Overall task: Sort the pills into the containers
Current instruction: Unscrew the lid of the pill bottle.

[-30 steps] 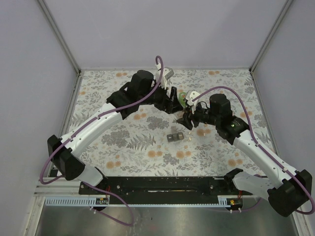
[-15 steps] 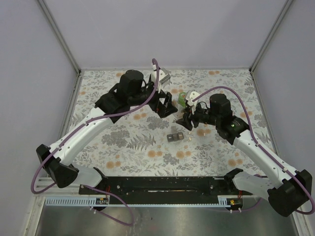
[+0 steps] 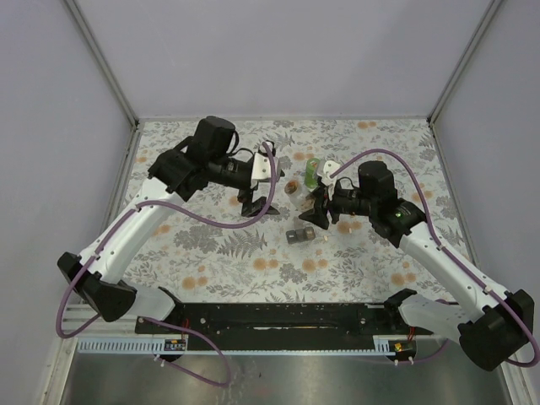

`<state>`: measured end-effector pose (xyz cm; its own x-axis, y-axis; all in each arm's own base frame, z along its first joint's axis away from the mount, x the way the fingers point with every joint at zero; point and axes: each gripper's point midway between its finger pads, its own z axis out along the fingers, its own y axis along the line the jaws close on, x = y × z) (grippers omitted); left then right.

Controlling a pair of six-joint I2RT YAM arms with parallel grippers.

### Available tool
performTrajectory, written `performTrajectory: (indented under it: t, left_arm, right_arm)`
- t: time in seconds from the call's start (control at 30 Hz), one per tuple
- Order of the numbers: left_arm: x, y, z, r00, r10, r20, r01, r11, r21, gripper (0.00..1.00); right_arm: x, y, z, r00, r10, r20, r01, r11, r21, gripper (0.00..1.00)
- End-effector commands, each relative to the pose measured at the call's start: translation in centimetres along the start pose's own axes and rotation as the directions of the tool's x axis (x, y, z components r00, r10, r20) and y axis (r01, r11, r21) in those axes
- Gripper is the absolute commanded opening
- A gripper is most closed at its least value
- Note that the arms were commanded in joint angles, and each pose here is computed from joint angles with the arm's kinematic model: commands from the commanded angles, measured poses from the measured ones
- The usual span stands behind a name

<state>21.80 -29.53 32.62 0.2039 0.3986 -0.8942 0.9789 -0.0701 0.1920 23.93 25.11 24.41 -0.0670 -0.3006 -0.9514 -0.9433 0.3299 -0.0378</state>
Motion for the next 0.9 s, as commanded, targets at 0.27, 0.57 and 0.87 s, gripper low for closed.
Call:
performTrajectory:
  t: [0.27,0.57,0.87]
  left_arm:
    - [-3.5,-1.5,0.7,0.928,0.315,0.201,-0.353,0.913,0.202,0.92]
    - [-3.7,-1.7,1.1,0.909,0.337,0.244,-0.392,0.890,0.234,0.90]
    - [-3.1,-1.5,2.3,0.917,0.316,0.243,-0.376,0.889,0.260,0.83]
  right_arm:
    - [-1.6,2.0,-0.3,0.999,-0.029,0.040,0.034,0.991,-0.130,0.00]
    - [-1.5,2.2,-0.2,0.999,-0.022,0.035,0.027,0.989,-0.145,0.00]
    - [-1.5,2.2,-0.2,0.999,-0.025,0.039,0.030,0.989,-0.146,0.00]
